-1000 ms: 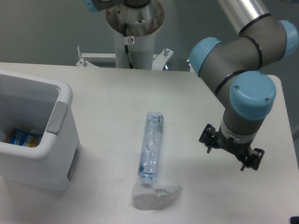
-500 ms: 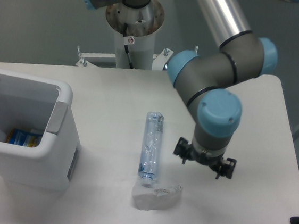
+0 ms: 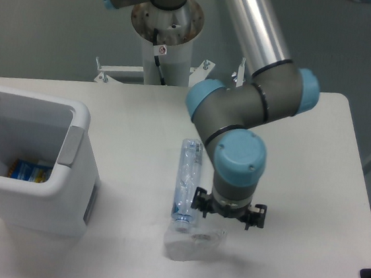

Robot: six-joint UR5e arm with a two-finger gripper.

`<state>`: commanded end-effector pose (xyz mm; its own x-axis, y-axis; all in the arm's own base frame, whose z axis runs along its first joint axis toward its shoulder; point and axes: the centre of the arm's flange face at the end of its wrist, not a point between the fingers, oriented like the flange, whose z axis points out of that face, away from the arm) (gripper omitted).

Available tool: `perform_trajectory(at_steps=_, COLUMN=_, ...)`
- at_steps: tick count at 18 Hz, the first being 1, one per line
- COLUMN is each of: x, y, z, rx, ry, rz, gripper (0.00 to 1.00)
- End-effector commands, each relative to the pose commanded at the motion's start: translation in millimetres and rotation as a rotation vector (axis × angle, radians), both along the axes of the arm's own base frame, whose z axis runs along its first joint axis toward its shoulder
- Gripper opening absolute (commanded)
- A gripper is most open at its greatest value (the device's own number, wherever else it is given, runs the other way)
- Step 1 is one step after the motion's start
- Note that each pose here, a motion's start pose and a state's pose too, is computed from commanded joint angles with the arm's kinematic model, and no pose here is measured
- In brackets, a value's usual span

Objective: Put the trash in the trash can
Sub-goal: 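Move the gripper over the crumpled white tissue beside the bottle cap, then lower the gripper and pinch the white tissue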

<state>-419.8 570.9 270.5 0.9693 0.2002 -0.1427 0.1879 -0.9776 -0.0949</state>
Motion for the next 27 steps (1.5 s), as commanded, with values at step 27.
perform_trajectory(at_steps=27, x=7.7, y=20.0, z=-36.7, rx=0.010, ry=0.005, rz=-0.024, gripper=0.87)
